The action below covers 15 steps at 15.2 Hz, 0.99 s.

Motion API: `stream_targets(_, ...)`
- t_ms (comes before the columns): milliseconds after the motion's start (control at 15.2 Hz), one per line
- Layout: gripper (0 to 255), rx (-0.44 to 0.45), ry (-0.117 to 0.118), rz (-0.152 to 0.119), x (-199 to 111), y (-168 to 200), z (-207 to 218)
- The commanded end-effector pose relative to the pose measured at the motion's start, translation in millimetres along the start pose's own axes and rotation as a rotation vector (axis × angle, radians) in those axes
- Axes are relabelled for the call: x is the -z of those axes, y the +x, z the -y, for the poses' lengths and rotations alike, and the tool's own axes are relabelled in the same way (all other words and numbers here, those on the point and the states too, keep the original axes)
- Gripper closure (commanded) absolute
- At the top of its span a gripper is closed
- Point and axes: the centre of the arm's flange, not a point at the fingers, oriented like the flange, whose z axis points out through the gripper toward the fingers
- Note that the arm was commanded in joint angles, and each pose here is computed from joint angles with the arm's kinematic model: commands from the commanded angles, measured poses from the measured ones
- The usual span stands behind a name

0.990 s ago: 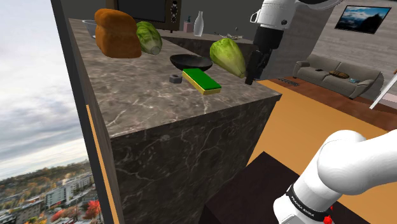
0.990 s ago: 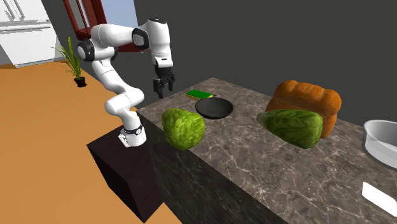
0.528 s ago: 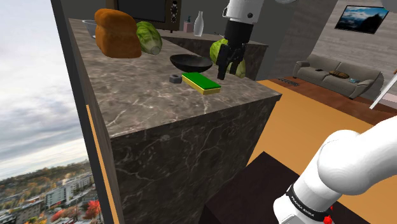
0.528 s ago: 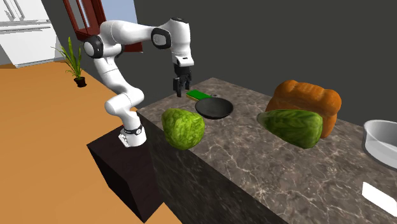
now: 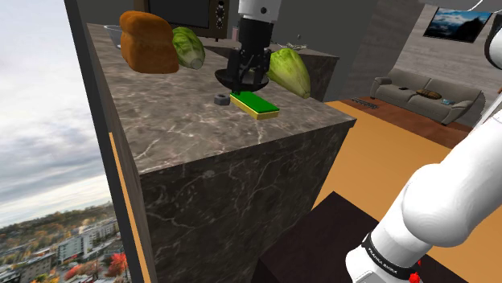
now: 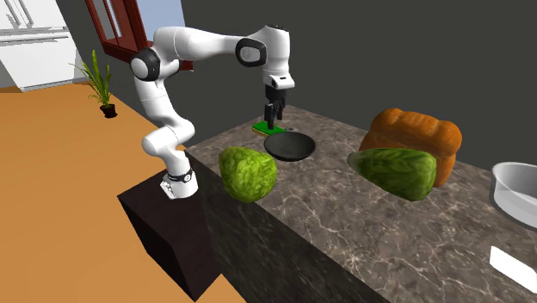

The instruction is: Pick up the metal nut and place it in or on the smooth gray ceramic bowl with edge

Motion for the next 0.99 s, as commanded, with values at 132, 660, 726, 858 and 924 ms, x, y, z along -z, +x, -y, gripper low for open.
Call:
stream_targets(132, 0, 0.001, 0.004, 0.001, 0, 45, 27)
stream_targets(660, 0, 0.001, 0.005, 0.001, -40, 49, 30)
stream_targets(726, 0, 0.001, 0.005, 0.001, -40, 49, 30)
stream_targets(858, 0, 0.001, 0.005, 0.001, -40, 49, 30)
stream_targets(924, 0, 0.001, 0.005, 0.001, -40, 49, 30)
